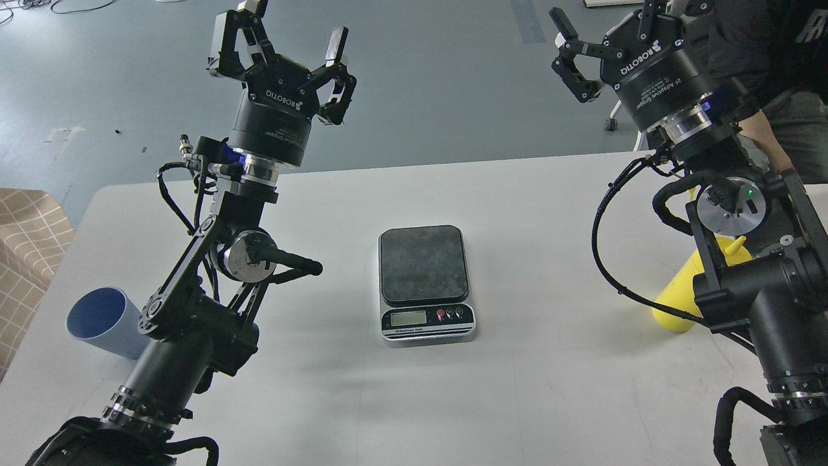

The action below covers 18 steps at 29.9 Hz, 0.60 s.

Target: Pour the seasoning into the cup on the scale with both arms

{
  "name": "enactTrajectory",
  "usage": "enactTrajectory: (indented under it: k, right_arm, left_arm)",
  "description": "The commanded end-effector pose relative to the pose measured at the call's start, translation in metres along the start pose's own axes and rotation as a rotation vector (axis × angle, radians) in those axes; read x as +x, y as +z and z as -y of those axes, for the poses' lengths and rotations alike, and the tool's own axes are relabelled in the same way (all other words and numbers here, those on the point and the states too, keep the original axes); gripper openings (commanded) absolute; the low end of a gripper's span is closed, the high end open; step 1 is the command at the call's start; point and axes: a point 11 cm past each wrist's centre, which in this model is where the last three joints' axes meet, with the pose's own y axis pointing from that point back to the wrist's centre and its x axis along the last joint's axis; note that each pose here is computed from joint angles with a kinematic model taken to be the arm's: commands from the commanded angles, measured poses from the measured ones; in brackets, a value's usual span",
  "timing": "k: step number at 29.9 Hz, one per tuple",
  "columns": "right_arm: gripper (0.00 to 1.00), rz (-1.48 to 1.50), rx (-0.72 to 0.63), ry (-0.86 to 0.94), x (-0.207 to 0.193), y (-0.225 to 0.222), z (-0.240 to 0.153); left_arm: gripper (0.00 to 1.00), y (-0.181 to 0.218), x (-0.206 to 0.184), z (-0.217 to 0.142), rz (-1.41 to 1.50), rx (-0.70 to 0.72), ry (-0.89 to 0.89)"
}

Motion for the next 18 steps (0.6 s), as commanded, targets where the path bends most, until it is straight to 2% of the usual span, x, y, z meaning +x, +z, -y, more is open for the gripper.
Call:
enactTrajectory:
  k: [1,18]
  right_arm:
    - [1.0,-0.001,0.002,-0.003,-0.0007,-0.0008,0.0015]
    - [1.0,-0.01,-0.002,0.002,0.0016,-0.0022,-0.0004]
  left_arm:
    - [0.99,-0.0008,-0.003,0.0004,-0.004,-0.003,-0.007]
    - [0.99,0.0025,-0.0015,-0.0012,-0.005,-0.039,-0.001]
